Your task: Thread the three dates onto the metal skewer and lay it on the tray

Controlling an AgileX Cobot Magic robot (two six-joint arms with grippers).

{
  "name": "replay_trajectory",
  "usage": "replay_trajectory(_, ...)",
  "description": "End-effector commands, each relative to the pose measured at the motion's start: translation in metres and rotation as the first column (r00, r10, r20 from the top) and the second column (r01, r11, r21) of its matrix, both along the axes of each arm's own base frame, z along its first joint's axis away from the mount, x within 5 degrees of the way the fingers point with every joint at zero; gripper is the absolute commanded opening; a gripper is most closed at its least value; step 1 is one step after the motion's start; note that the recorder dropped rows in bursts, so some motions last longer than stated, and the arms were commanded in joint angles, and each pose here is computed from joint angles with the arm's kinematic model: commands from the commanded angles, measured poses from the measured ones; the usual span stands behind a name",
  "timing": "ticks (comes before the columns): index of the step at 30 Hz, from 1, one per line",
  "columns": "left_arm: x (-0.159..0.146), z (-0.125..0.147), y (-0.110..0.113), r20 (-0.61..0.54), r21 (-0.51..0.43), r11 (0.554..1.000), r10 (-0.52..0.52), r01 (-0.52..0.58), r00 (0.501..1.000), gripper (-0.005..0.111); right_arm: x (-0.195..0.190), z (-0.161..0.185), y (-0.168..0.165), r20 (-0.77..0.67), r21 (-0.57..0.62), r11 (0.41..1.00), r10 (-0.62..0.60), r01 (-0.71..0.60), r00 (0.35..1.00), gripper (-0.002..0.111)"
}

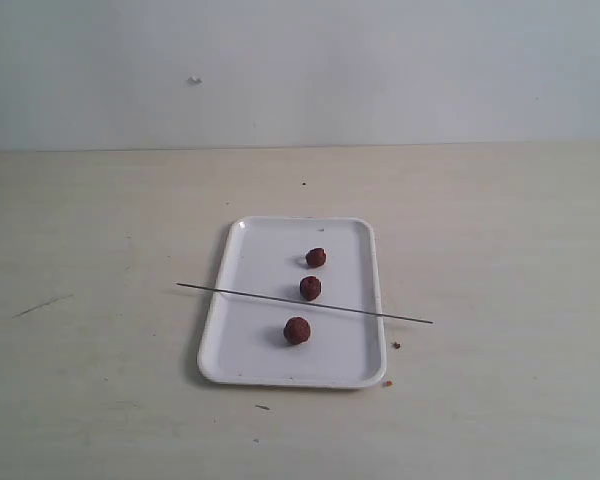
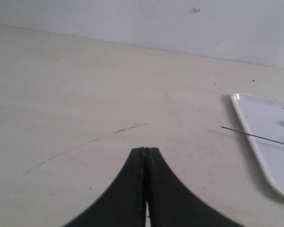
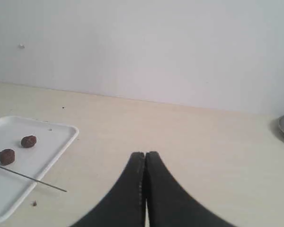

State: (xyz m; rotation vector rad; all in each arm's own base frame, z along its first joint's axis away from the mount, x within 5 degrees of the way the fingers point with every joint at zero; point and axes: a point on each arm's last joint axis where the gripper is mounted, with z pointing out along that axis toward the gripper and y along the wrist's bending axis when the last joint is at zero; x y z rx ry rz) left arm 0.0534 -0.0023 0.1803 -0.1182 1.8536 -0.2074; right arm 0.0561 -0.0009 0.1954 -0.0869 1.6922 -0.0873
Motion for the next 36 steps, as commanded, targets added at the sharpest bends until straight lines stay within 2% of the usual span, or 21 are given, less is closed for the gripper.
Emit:
replay_trajectory(1,0.0,0.0,0.0,0.006,-0.007,1.0,0.002,-0.002,1.0,0.0,0.0,0.001,0.0,0.023,-0.017,1.0,-0.003,0.004,1.0,0.0)
replay_trajectory(5,0.0,0.0,0.0,0.006,-0.007,1.0,0.002,-0.002,1.0,0.0,0.0,0.002,0.0,0.034,-0.017,1.0,-0.002,0.003,0.999,0.0)
replay_trajectory(6,0.0,0.0,0.0,0.006,-0.007,1.0,0.002,-0.002,1.0,0.0,0.0,0.006,0.0,0.078,-0.006,1.0,0.001,-0.001,0.997,0.0)
replay_trajectory(8,0.0,0.0,0.0,0.006,-0.007,1.0,0.002,-0.002,1.0,0.0,0.0,0.012,0.001,0.143,0.13,0.991,-0.004,-0.015,0.99,0.0)
replay_trajectory(9,0.0,0.0,0.0,0.006,-0.007,1.0,0.002,-0.002,1.0,0.0,0.0,0.014,0.001,0.165,0.253,0.967,-0.017,-0.025,0.986,0.0)
replay_trajectory(11,0.0,0.0,0.0,0.006,-0.007,1.0,0.002,-0.002,1.0,0.0,0.0,0.015,0.002,0.171,0.476,0.879,-0.043,-0.044,0.984,0.0)
replay_trajectory(12,0.0,0.0,0.0,0.006,-0.007,1.0,0.002,-0.002,1.0,0.0,0.0,0.016,0.002,0.173,0.531,0.846,-0.051,-0.05,0.984,0.0)
replay_trajectory(13,0.0,0.0,0.0,0.006,-0.007,1.0,0.002,-0.002,1.0,0.0,0.0,0.017,0.001,0.186,0.544,0.837,-0.056,-0.055,0.981,0.0)
replay_trajectory(19,0.0,0.0,0.0,0.006,-0.007,1.0,0.002,-0.002,1.0,0.0,-0.001,0.027,-0.001,0.295,0.538,0.838,-0.084,-0.092,0.952,0.0)
replay_trajectory(24,0.0,0.0,0.0,0.006,-0.007,1.0,0.002,-0.002,1.0,0.0,-0.009,0.05,-0.008,0.524,0.573,0.793,-0.16,-0.207,0.837,0.0)
replay_trajectory(28,0.0,0.0,0.0,0.006,-0.007,1.0,0.002,-0.002,1.0,0.0,-0.019,0.088,-0.008,0.618,0.511,0.824,-0.155,-0.244,0.771,0.0)
replay_trajectory(31,0.0,0.0,0.0,0.006,-0.007,1.0,0.002,-0.002,1.0,0.0,-0.007,0.12,-0.008,0.603,0.492,0.843,-0.15,-0.217,0.784,0.0)
replay_trajectory(33,0.0,0.0,0.0,0.006,-0.007,1.0,0.002,-0.002,1.0,0.0,0.008,0.137,-0.006,0.576,0.403,0.902,-0.119,-0.154,0.809,0.0)
replay_trajectory(36,0.0,0.0,0.0,0.006,-0.007,1.0,0.002,-0.002,1.0,0.0,0.059,0.157,-0.002,0.402,0.252,0.966,-0.055,-0.052,0.914,0.0)
